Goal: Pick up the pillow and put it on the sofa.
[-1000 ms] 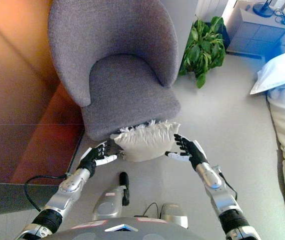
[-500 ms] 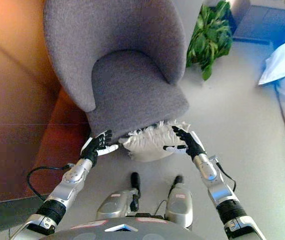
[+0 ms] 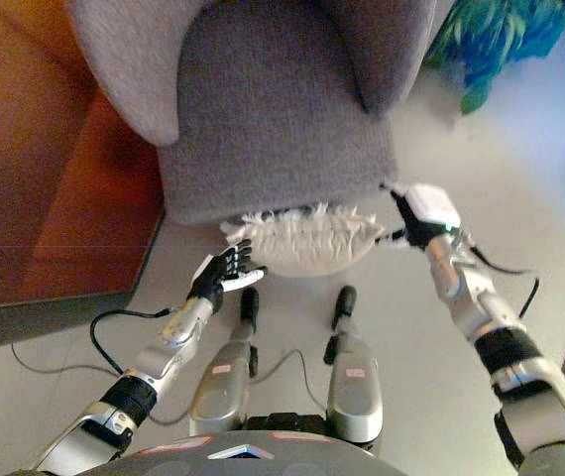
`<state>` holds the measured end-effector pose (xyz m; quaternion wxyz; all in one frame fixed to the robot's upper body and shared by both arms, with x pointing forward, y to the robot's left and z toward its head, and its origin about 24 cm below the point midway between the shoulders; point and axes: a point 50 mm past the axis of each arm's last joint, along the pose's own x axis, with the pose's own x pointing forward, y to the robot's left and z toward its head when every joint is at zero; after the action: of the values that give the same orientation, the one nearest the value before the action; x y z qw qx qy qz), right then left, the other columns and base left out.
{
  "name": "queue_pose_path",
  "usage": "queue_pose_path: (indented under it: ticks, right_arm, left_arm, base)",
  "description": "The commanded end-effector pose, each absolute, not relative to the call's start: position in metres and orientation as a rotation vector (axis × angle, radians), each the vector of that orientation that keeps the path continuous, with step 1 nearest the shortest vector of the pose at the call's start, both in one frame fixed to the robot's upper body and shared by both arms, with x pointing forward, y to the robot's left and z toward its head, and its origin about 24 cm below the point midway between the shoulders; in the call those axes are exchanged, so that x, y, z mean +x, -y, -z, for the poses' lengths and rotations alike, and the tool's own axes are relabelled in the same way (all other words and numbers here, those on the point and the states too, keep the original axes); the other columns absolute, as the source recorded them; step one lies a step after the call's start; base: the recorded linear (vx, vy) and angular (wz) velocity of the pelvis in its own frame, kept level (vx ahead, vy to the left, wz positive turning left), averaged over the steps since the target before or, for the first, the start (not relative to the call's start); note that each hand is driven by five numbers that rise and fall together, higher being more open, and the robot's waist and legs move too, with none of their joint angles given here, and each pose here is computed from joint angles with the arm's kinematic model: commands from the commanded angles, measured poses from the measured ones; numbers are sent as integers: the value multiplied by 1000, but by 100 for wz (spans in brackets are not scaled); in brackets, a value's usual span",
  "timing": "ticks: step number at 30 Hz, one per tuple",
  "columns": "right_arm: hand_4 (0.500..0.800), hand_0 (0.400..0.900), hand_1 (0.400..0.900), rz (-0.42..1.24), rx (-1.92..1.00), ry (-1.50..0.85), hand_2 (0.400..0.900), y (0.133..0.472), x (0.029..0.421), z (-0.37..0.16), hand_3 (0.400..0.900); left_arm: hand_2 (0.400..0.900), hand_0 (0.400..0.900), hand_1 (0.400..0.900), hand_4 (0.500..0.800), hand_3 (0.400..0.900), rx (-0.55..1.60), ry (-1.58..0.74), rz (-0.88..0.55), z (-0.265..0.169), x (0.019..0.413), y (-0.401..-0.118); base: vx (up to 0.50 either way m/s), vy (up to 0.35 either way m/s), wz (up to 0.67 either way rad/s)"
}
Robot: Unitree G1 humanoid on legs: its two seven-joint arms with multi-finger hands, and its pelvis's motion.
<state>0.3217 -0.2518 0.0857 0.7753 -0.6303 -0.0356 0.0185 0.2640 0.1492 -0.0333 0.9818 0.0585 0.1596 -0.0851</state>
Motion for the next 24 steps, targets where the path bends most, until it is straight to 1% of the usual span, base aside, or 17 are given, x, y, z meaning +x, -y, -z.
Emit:
queue_pose_path:
  ticks: [1, 4, 10, 19, 24]
  right_arm:
    - [800, 900, 900, 71, -1438, 331, 900, 236, 339, -135, 900]
    - [800, 900, 900, 87, -1442, 378, 900, 230, 346, -148, 900]
    - [800, 900, 900, 125, -1437, 416, 900, 227, 353, -162, 900]
    - [800, 900, 900, 140, -1431, 446, 900, 223, 359, -174, 900]
    - [800, 900, 900, 207, -1444, 483, 900, 225, 367, -194, 900]
  left_arm:
    - [900, 900, 900, 800, 900, 65, -64, 133, -18, 293, -147]
    - [900, 900, 900, 800, 900, 57, -15, 129, -31, 303, -142]
    - [900, 900, 900, 800, 900, 64, 59, 114, -51, 317, -136]
    - [900, 900, 900, 800, 900, 38, 122, 132, -68, 321, -129]
    - [900, 900, 900, 800, 900, 5, 163, 144, -79, 321, -126]
  base:
    - [-139, 16, 9]
    - [-132, -12, 7]
    - [-71, -29, 4]
    - [-20, -16, -1]
    - [0, 0, 0]
